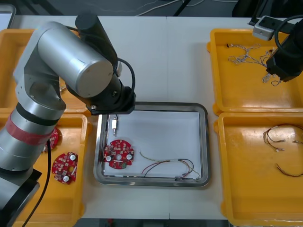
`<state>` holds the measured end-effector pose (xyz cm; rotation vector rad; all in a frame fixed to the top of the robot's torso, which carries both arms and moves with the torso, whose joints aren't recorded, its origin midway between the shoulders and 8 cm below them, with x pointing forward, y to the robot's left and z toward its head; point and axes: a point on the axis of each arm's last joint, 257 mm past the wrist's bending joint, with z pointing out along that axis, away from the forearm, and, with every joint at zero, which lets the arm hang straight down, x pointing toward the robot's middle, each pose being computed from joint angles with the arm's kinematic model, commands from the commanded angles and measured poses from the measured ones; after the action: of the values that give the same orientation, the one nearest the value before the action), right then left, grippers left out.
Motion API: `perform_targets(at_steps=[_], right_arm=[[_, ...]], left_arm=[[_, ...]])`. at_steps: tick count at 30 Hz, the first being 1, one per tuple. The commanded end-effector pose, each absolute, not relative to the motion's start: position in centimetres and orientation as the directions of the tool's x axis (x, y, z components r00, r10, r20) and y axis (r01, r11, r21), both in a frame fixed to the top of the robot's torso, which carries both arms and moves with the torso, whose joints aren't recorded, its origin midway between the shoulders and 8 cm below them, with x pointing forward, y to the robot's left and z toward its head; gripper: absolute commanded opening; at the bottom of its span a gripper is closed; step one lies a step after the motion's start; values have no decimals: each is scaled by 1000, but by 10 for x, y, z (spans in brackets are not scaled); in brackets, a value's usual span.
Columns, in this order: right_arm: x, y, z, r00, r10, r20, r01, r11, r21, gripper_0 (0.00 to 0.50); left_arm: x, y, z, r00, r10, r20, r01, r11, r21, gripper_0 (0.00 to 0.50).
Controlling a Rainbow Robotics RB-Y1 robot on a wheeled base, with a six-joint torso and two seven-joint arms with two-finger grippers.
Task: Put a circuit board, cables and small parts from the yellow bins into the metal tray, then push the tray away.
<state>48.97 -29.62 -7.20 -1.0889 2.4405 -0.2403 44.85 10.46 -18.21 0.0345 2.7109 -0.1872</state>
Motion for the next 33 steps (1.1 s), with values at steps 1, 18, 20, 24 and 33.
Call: perform_targets(at_steps=[1, 18, 20, 24, 33], right_arm=[[489, -309, -54, -576, -740, -347, -640, 673, -371, 0], [489, -309, -54, -576, -740, -347, -640, 673, -371, 0], [489, -309, -54, -576, -740, -347, -640, 673, -371, 0], [489, -309, -54, -576, -740, -347, -640, 673, -371, 0], [489, -309, -54, -576, -740, -347, -640, 673, -371, 0]], left_arm=[[466, 126, -135, -860, 66, -507, 127, 988, -87, 500], [491, 215, -76, -776, 101, -623, 106, 994, 29, 500], [494, 229, -69, -769, 112, -630, 102, 993, 52, 500], [499, 249, -66, -771, 123, -625, 95, 992, 78, 500], [507, 303, -67, -799, 63, -599, 3, 995, 102, 500]])
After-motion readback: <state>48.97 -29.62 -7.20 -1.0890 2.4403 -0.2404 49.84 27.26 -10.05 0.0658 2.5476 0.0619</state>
